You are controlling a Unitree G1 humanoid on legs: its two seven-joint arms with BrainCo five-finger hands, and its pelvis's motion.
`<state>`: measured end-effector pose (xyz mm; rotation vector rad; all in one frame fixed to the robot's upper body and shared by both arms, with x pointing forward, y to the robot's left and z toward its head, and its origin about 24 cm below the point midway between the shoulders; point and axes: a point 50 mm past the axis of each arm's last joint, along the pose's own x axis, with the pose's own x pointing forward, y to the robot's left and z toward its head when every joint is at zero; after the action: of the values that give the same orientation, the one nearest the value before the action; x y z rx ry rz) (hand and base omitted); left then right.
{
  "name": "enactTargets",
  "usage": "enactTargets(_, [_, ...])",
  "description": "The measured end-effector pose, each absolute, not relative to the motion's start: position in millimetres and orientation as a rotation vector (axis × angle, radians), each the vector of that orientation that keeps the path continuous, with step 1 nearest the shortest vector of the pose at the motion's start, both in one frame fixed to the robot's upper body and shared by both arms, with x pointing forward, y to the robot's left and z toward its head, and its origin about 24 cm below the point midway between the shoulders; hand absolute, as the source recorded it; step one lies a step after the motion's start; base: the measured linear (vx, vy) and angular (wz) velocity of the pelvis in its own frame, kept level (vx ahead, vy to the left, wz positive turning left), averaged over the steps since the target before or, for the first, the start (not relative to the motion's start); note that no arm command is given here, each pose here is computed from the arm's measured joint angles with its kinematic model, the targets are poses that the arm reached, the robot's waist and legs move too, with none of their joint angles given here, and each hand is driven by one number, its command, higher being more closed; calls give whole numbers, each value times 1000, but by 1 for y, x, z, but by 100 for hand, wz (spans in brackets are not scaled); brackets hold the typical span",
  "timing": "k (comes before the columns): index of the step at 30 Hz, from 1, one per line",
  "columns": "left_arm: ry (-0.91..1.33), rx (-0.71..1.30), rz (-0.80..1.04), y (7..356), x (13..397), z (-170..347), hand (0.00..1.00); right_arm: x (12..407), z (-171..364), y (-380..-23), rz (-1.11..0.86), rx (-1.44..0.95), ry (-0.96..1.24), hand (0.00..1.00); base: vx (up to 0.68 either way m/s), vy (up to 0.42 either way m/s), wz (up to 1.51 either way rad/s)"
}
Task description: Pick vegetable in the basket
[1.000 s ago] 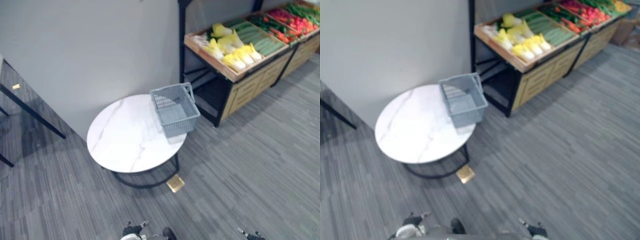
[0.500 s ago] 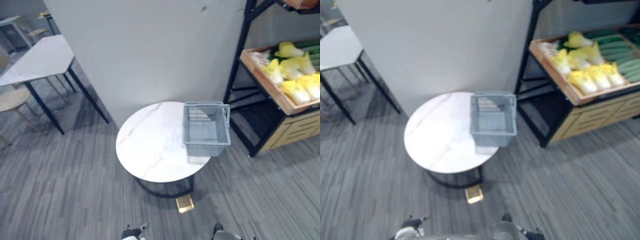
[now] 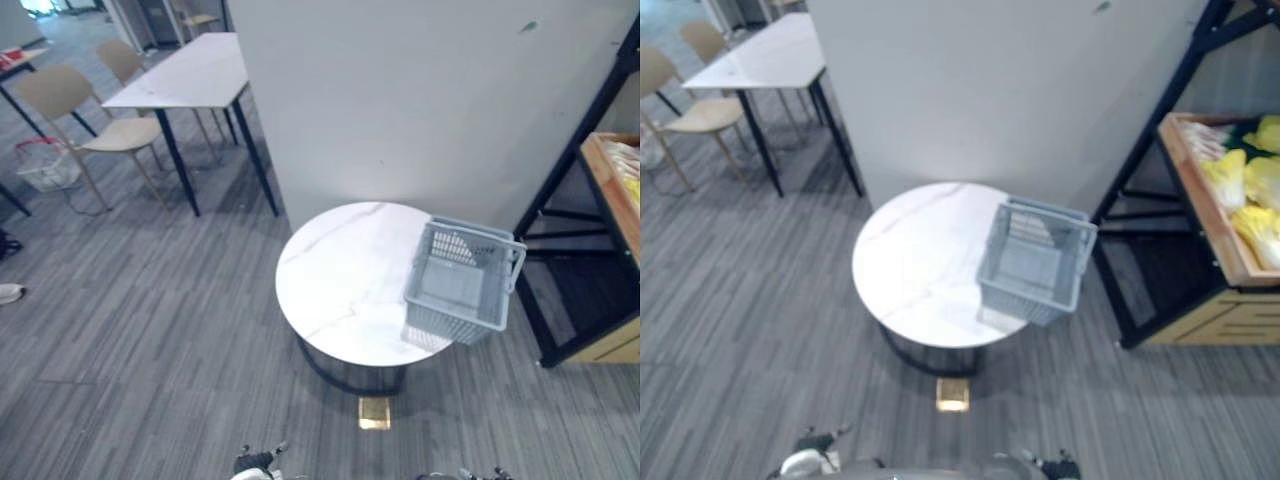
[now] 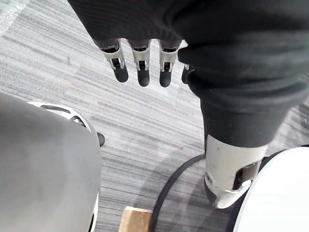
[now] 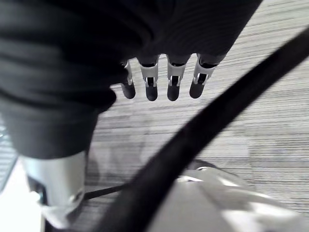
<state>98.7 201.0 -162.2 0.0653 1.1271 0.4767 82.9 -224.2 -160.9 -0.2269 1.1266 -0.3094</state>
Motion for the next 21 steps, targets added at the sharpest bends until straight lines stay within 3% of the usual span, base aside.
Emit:
enactTargets(7, [1120, 110, 439, 195, 101, -162, 0, 164, -108, -254, -379, -334, 722, 0, 2, 31, -24])
enactTargets(13, [1052, 314, 321, 206, 118, -155, 0, 240, 13, -300, -387, -856, 199, 0, 35, 64, -24])
enactTargets(21, [1021, 369, 304, 212, 123, -151, 0, 309, 140, -261, -290, -1213, -339, 0, 40, 3, -4])
